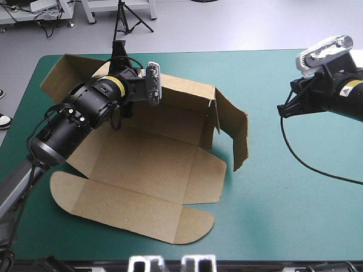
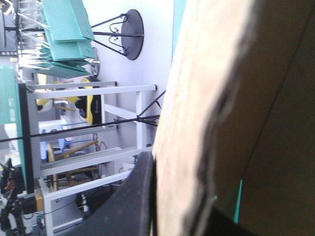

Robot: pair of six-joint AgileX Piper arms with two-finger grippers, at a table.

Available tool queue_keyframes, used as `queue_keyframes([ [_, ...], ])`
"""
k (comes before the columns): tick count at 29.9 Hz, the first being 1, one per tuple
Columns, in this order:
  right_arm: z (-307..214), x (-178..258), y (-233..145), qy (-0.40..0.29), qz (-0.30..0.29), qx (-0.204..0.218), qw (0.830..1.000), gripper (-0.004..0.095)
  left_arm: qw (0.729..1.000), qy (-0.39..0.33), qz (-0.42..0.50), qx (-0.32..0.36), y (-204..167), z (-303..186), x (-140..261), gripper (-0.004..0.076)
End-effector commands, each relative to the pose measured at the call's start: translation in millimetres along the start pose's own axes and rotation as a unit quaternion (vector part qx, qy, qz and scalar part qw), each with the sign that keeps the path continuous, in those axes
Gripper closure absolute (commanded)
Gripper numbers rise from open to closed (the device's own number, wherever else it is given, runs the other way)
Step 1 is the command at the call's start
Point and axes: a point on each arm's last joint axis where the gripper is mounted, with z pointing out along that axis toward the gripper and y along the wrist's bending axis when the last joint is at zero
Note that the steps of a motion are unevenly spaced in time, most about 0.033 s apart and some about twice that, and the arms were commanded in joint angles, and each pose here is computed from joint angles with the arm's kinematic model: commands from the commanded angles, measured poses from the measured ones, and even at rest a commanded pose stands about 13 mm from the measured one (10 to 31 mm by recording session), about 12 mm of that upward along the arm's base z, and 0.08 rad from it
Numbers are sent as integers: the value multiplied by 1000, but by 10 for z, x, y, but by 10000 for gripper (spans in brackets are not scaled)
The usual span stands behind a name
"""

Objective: Fold the box

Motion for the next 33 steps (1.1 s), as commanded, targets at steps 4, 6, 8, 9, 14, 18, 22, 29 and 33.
queue_keyframes([
  [4, -81, -97, -5, -34, -8, 5, 999, 926, 993, -69, -89, -43, 162, -245, -110, 731],
  [6, -81, -97, -5, -34, -9, 5, 999, 926, 993, -70, -92, -21, 115, -273, -170, 731],
  [8, -81, -97, -5, -34, -9, 5, 999, 926, 992, -70, -106, 3, 49, -300, -243, 732],
  [9, -81, -97, -5, -34, -9, 5, 999, 926, 990, -70, -124, 12, 23, -313, -276, 732],
  [14, -65, -100, -21, -34, -13, 12, 999, 926, 983, -46, -177, 14, -35, -372, -368, 732],
  [18, 16, -97, -36, -23, -10, 10, 1000, 926, 981, -23, -192, 4, -56, -442, -496, 732],
  [22, 130, -94, -53, -11, -3, 4, 1000, 926, 991, -13, -131, -9, -103, -398, -647, 732],
  [29, 210, -89, -88, -2, 6, 2, 1000, 926, 995, 28, -83, -53, -58, -171, -590, 732],
  [33, 201, -82, -128, -7, 18, -1, 1000, 926, 994, 31, -82, -58, -15, -104, -496, 732],
])
